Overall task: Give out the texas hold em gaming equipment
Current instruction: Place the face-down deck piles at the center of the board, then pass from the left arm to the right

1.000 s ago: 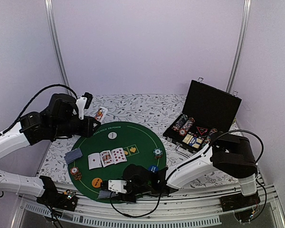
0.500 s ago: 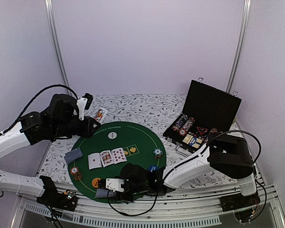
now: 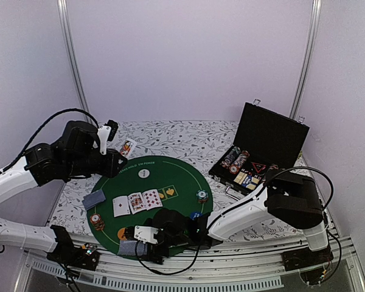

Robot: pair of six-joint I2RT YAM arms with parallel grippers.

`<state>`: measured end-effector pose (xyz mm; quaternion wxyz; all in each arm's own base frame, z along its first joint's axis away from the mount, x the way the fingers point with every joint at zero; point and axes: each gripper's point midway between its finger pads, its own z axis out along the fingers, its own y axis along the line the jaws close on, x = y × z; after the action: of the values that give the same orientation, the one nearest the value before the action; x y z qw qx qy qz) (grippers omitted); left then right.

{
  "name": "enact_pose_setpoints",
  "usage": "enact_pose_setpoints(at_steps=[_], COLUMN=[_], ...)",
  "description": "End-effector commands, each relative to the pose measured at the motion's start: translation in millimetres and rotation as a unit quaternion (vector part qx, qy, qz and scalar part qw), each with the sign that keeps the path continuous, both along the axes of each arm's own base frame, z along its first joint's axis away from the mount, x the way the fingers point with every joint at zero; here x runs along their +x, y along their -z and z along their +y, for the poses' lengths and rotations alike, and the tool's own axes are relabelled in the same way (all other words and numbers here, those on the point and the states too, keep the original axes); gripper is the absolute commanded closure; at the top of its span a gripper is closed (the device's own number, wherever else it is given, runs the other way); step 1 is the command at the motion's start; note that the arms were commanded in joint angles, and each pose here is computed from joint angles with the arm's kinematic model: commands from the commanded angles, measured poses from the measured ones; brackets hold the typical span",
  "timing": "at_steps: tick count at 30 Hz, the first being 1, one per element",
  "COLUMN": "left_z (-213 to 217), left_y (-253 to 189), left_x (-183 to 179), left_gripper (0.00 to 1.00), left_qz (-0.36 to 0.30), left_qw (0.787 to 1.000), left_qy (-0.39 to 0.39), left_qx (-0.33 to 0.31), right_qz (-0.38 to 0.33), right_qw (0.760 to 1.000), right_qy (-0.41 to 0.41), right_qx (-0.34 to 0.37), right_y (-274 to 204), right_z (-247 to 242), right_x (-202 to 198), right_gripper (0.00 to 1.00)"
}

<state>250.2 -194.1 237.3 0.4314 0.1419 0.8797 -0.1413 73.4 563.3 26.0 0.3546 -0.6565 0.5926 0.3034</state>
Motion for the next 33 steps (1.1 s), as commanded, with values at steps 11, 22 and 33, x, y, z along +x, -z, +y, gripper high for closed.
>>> enact_pose_setpoints(at_steps=[11, 22, 33], left_z=[3.4, -18.5, -68.5], left_y=[-4.4, -5.4, -23.5], left_x=[0.9, -11.6, -48.6], left_gripper=[0.67, 0.67, 0.69], left_qz=[-0.012, -0.019, -0.147], left_qw=[1.0, 0.995, 0.962], left_qy=[0.011, 0.094, 0.202], left_qx=[0.016, 0.024, 0.108], right_qz=[0.011, 0.091, 0.254], right_qw=[0.995, 0.979, 0.939], right_qy=[-0.088, -0.136, 0.154], right_qx=[0.051, 0.118, 0.174], right_y=[-85.0, -242.8, -337.2], right_z=[-20.7, -89.3, -130.4], right_x=[-35.8, -19.4, 123.9], right_gripper=[0.01, 0.0, 0.12])
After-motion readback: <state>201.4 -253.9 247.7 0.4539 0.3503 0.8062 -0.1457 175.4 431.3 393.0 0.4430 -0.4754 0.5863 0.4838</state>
